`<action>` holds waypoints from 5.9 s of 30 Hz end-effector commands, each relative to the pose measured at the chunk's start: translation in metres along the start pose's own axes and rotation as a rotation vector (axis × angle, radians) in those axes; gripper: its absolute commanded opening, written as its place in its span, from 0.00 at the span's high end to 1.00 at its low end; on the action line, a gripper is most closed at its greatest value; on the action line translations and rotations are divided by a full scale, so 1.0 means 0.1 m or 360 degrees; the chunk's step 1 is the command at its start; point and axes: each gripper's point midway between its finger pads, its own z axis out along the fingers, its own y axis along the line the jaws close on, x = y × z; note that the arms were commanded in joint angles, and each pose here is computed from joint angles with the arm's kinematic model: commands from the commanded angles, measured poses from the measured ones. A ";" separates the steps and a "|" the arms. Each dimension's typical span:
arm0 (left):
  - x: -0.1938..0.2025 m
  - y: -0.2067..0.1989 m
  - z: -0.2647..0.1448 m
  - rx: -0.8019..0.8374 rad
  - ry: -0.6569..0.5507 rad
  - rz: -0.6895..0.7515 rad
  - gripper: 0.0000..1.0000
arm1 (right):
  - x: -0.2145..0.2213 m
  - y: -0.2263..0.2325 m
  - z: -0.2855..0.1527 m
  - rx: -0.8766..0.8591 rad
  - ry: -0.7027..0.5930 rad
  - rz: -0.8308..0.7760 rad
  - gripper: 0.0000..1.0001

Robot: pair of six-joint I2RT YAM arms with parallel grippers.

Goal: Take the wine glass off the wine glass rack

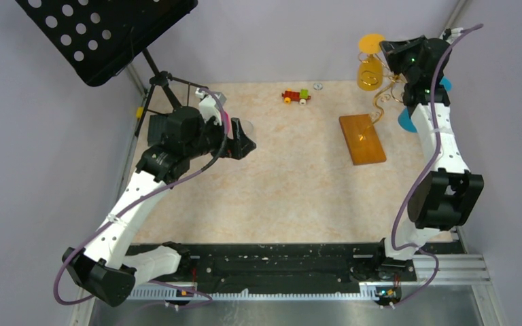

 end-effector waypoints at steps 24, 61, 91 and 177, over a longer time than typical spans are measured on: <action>-0.10 -0.08 -0.05 0.0059 -0.0090 0.0026 0.04 | 0.09 0.18 -0.54 0.0035 0.0036 0.0177 1.00; -0.16 -0.17 -0.08 0.0121 -0.0125 -0.0004 0.04 | 0.84 1.14 -0.92 -0.0611 0.0584 0.0331 1.00; -0.84 -1.57 -0.27 0.1376 -0.0374 -0.1068 0.05 | 1.18 1.80 -3.08 -0.1201 0.0954 0.0716 1.00; -0.32 -0.56 0.17 0.0112 -0.0107 -0.0113 1.00 | 0.94 0.28 -3.38 -0.0265 0.0230 0.0120 0.24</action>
